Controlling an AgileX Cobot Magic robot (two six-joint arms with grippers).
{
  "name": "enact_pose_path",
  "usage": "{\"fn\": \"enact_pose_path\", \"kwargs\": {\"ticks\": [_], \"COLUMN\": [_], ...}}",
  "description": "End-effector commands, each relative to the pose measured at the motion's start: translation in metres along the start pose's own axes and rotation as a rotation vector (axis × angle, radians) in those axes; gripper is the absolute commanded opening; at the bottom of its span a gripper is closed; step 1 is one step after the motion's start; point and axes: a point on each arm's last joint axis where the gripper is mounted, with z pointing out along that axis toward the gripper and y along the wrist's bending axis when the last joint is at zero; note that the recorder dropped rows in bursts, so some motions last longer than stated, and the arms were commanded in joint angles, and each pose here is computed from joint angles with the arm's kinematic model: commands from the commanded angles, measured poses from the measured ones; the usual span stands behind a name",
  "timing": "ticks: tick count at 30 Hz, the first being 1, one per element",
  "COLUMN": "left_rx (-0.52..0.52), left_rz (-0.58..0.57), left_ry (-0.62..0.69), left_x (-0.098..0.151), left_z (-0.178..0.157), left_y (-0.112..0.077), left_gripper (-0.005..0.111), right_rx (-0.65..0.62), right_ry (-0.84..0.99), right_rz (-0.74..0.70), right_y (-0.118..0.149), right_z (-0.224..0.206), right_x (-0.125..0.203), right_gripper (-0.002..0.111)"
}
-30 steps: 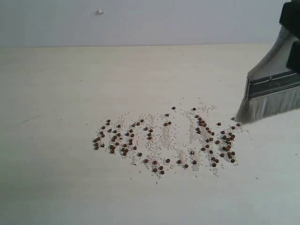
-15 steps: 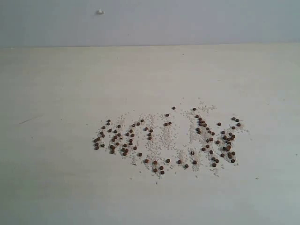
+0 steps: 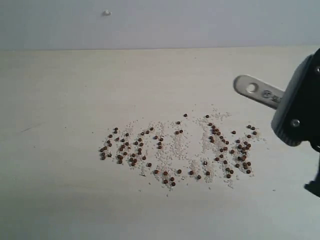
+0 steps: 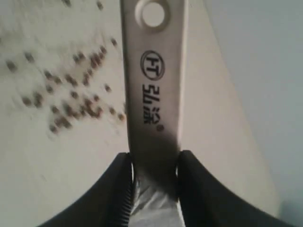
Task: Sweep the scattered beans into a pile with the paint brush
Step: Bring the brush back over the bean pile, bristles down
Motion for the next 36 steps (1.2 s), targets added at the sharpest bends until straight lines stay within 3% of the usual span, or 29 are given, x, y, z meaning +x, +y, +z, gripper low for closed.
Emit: {"fn": "enact_pose_path", "kwargs": {"ticks": [1, 8, 19, 21, 25, 30, 32, 36], "left_rx": [0.0, 0.0, 0.0, -0.001, -0.002, -0.001, -0.001, -0.001], "left_rz": [-0.005, -0.005, -0.005, 0.011, 0.204, 0.207, 0.172, -0.167], "left_ry": [-0.001, -0.001, -0.001, -0.001, -0.005, 0.0, 0.001, 0.0], "left_x": [0.001, 0.001, 0.001, 0.001, 0.0, 0.001, 0.001, 0.001], "left_z": [0.0, 0.0, 0.0, 0.0, 0.0, 0.0, 0.0, 0.0], "left_y": [0.0, 0.0, 0.0, 0.0, 0.0, 0.0, 0.0, 0.0], "left_gripper": [0.004, 0.004, 0.004, 0.004, 0.004, 0.004, 0.004, 0.004], "right_rx": [-0.075, -0.205, -0.338, -0.345, -0.361, -0.382, -0.393, -0.394], "right_ry": [-0.301, -0.72, -0.947, -0.978, -0.999, -0.951, -0.937, -0.945], "right_rz": [0.256, 0.547, 0.817, 0.825, 0.791, 0.756, 0.742, 0.722], "right_y": [-0.006, -0.019, -0.036, -0.037, -0.032, -0.024, -0.023, -0.026], "right_z": [-0.005, -0.01, 0.037, 0.048, 0.069, 0.091, 0.098, 0.101], "right_x": [-0.02, -0.052, -0.075, -0.077, -0.081, -0.085, -0.087, -0.093], "right_gripper": [0.0, 0.0, 0.0, 0.0, 0.0, 0.0, 0.0, 0.0]}}
